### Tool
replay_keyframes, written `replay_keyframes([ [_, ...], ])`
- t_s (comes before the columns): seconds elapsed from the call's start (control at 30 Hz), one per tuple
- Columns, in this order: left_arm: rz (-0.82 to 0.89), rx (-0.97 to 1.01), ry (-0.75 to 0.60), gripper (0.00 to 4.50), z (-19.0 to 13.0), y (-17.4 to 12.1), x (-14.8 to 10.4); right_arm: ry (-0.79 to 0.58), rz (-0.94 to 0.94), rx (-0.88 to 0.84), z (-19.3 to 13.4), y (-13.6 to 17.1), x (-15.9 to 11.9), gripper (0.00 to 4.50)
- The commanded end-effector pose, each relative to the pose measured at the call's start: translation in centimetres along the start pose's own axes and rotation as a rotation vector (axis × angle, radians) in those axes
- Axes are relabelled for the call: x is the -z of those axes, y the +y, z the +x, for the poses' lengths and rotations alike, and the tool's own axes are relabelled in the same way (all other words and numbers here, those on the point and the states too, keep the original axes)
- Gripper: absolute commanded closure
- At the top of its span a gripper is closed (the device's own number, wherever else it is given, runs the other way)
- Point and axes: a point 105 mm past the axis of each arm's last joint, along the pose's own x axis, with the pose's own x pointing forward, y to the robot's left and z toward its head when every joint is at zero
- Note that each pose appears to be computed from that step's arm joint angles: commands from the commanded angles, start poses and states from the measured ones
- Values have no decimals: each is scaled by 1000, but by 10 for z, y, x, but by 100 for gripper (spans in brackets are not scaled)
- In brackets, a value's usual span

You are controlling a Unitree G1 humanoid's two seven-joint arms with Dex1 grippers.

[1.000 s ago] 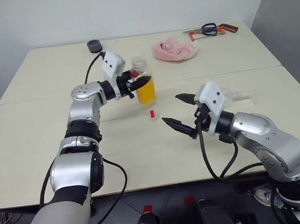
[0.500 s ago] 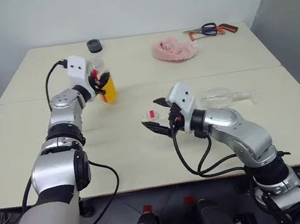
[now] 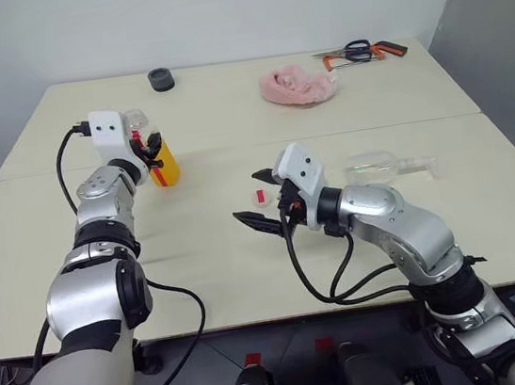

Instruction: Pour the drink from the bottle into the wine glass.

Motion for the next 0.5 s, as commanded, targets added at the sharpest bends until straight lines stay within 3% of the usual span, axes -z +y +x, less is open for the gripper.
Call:
replay_keyframes([
  [0.03,18,-23,13,273,-5,12,2,-45,-36,12,0,-1,-13,26],
  [0.2,18,-27,34,273,-6,13,8,-47,-33,19,0,-2,-14,26],
  [0.5,12,-21,1,4,-8,14,5,-58,-22,24,0,-1,-15,26],
])
